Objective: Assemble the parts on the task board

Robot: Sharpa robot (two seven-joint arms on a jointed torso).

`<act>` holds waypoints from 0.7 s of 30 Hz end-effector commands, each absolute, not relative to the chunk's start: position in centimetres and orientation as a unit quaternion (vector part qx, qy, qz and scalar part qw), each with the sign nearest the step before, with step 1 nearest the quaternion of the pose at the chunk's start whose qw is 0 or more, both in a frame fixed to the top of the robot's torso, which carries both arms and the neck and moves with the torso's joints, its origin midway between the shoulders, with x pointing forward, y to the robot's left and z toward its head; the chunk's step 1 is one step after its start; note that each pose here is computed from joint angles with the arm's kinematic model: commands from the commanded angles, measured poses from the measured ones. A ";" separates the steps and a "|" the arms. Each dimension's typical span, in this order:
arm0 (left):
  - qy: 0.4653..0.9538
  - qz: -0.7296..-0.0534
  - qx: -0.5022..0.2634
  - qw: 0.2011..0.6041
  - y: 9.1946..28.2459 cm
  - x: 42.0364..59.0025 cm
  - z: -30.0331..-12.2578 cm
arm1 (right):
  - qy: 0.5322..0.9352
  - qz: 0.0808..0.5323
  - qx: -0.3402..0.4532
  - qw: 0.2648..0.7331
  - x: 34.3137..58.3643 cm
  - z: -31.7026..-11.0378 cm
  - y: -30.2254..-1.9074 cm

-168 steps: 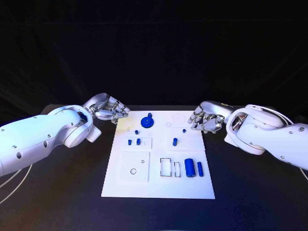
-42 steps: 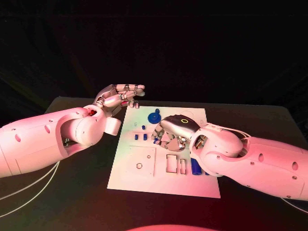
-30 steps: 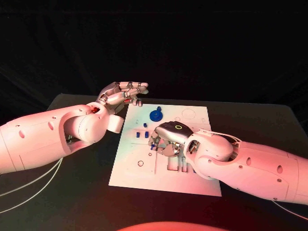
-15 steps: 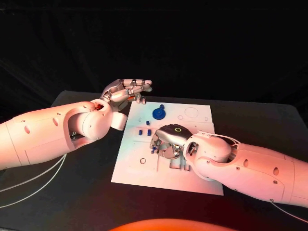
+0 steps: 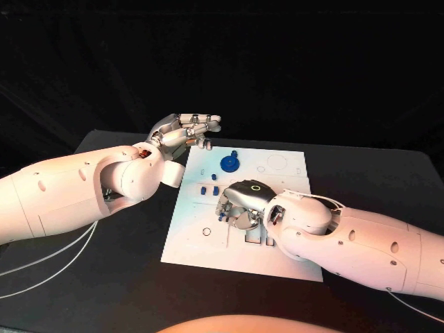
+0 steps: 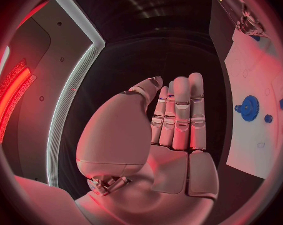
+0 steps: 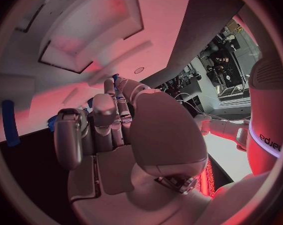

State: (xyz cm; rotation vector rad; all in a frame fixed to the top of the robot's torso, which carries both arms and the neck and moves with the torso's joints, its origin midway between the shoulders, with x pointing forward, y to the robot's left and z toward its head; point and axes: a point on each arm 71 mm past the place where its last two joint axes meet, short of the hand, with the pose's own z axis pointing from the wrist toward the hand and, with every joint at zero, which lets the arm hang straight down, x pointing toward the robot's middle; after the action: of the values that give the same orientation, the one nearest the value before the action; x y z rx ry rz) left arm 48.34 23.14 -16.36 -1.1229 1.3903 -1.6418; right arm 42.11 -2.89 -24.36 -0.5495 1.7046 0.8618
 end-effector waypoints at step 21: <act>0.543 -0.637 -0.426 0.342 22.8 48.3 -16.4 | 0.725 0.355 -0.238 0.539 41.8 -25.0 -2.7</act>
State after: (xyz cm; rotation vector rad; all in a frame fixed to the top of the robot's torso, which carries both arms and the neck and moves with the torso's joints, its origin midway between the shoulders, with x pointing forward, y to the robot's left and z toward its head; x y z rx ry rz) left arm 48.37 23.05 -16.42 -1.1240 1.4009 -1.6389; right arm 41.86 -2.60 -24.75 -0.5595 1.7091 0.8602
